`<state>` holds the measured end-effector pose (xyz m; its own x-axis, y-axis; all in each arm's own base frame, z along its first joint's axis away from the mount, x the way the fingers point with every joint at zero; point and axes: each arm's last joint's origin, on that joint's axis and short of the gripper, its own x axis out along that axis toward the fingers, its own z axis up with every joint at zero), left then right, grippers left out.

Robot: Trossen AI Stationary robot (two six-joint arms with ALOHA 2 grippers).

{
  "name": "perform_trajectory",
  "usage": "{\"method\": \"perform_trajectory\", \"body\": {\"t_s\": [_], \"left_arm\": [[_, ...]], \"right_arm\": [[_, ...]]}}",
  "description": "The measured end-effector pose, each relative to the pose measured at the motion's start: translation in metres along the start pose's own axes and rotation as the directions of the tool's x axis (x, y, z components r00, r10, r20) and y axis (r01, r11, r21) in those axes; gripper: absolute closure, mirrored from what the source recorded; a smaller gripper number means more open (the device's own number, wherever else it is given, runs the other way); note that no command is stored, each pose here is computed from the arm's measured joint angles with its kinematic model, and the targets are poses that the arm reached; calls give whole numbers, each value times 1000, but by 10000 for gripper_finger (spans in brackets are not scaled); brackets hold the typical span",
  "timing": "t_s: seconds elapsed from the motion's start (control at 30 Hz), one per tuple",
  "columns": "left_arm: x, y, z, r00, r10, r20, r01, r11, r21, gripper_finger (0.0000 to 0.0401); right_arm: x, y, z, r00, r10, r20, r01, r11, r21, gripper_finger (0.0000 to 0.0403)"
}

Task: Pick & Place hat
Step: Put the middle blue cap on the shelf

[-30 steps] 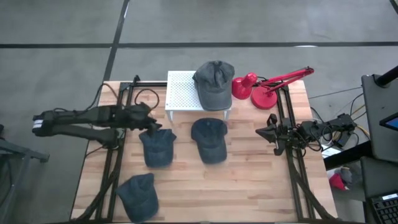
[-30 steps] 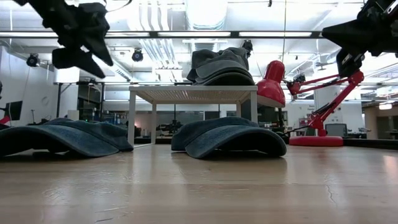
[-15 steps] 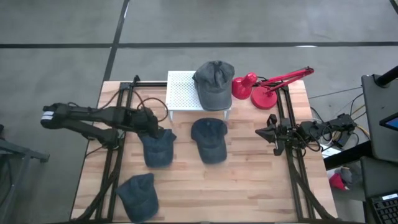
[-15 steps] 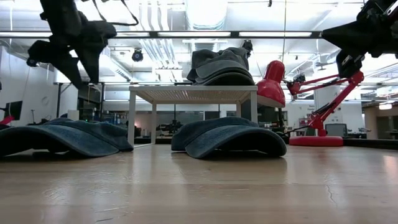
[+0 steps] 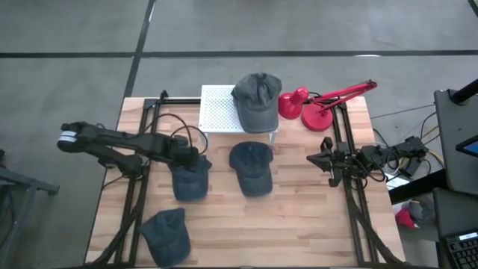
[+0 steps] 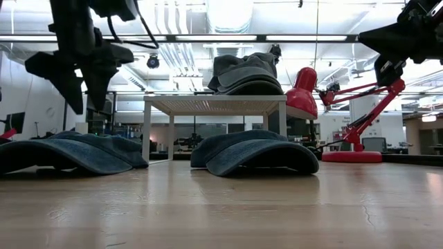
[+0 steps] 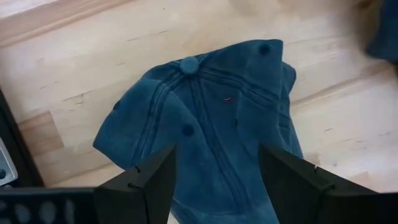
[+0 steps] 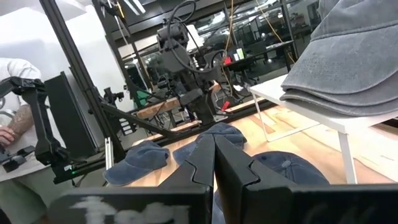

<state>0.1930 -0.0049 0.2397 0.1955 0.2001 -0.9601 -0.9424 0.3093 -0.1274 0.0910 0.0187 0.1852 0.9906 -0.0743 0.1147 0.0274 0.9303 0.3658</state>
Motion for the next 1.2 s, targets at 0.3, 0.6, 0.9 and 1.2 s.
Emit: {"method": "perform_trajectory", "body": {"t_s": [0.3, 0.6, 0.9, 1.2], "left_arm": [[8, -5, -1, 999, 37, -12, -37, 999, 9, 178], [14, -8, -1, 998, 63, -20, -63, 998, -5, 178], [17, -16, -1, 999, -3, -44, -1, 997, -81, 178], [13, -26, -17, 992, -91, -93, 66, 969, -238, 178]], "right_arm": [[0, 0, 0, 1000, 1, 1, -1, 1000, 4, 394], [0, 0, 0, 1000, 1, 1, -1, 1000, 4, 394], [0, 0, 0, 1000, 1, 1, -1, 1000, 4, 394], [0, 0, 0, 1000, 1, 1, -1, 1000, 4, 394]]}}
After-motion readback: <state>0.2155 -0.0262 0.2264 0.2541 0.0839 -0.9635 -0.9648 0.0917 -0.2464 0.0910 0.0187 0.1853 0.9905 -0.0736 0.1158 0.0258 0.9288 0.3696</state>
